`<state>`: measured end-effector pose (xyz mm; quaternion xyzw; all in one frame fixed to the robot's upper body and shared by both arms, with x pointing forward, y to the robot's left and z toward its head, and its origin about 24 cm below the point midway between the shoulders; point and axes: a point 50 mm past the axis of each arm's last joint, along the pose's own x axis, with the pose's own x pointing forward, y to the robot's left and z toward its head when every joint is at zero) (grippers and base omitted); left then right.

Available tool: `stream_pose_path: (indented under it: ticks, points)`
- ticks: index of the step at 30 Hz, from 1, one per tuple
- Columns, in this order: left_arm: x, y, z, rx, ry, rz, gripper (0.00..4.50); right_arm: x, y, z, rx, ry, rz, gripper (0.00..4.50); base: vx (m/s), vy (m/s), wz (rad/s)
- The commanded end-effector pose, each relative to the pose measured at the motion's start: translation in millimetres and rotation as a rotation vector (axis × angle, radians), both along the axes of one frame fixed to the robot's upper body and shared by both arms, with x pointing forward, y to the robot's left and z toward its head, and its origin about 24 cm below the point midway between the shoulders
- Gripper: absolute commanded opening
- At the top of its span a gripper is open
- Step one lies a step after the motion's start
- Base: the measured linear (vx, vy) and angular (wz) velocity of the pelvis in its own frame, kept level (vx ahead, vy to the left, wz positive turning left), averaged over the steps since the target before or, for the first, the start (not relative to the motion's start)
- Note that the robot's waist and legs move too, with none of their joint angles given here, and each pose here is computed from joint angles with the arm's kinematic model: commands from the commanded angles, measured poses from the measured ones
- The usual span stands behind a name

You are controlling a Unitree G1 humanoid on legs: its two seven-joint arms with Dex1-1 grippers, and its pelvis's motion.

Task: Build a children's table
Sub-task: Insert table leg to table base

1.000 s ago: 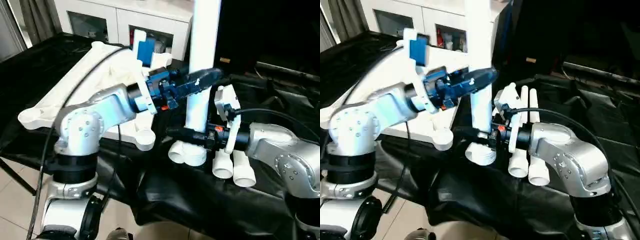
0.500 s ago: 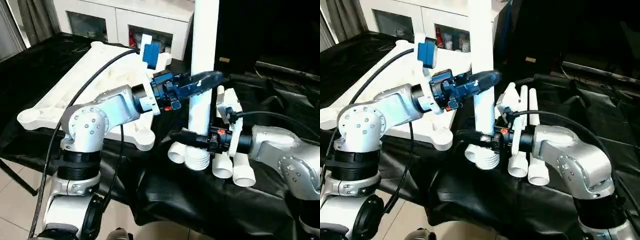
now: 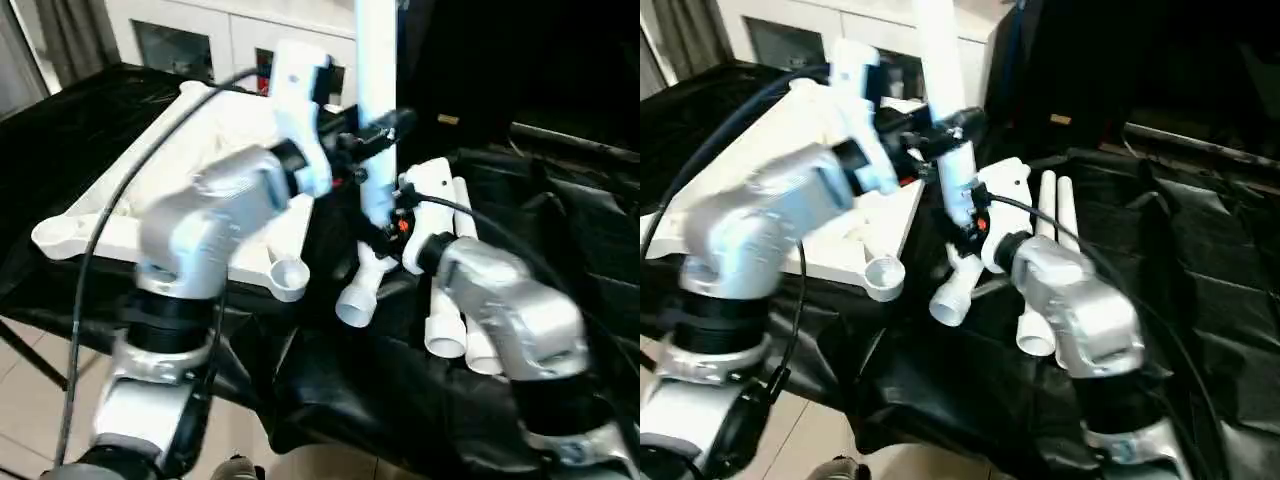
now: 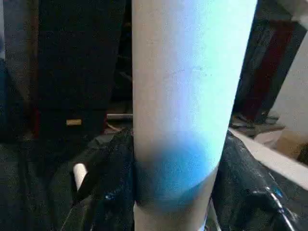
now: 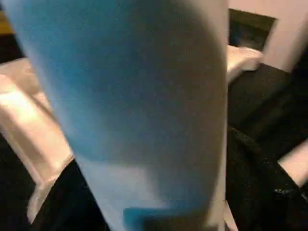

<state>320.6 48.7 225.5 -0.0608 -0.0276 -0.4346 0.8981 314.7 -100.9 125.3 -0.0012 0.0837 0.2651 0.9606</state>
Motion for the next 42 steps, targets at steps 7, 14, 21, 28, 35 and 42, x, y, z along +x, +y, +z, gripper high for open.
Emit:
stream_pose_path:
  ticks: [7, 14, 21, 28, 35, 42]
  points:
    - [-1.8, -8, 5.4, 0.05, -0.069, 0.015, 1.81, 4.9, -11.7, 3.7, -0.013, -0.035, -0.092, 2.65, 0.0, 0.0, 0.0]
    - [-2.3, -7, 7.2, -0.032, 0.026, -0.06, 2.51, -0.1, -5.7, 11.7, 0.04, -0.056, 0.036, 2.11, 0.0, 0.0, 0.0]
    - [-17.6, -3, 15.9, -0.17, -0.037, -0.294, 3.04, -21.8, -4.3, 27.1, 0.108, -0.059, 0.372, 1.94, 0.0, 0.0, 0.0]
    - [-29.6, -1, 14.7, -0.186, 0.005, -0.493, 3.06, -45.6, -10.2, 25.7, 0.046, 0.008, 0.644, 1.94, 0.0, 0.0, 0.0]
    - [-28.6, 2, 14.7, -0.223, 0.031, -0.518, 2.43, -54.7, -14.5, 27.1, 0.062, 0.049, 0.736, 1.94, 0.0, 0.0, 0.0]
    - [-21.3, 6, 16.0, -0.259, 0.059, -0.475, 1.93, -57.8, -14.5, 27.2, 0.064, 0.062, 0.762, 1.94, 0.0, 0.0, 0.0]
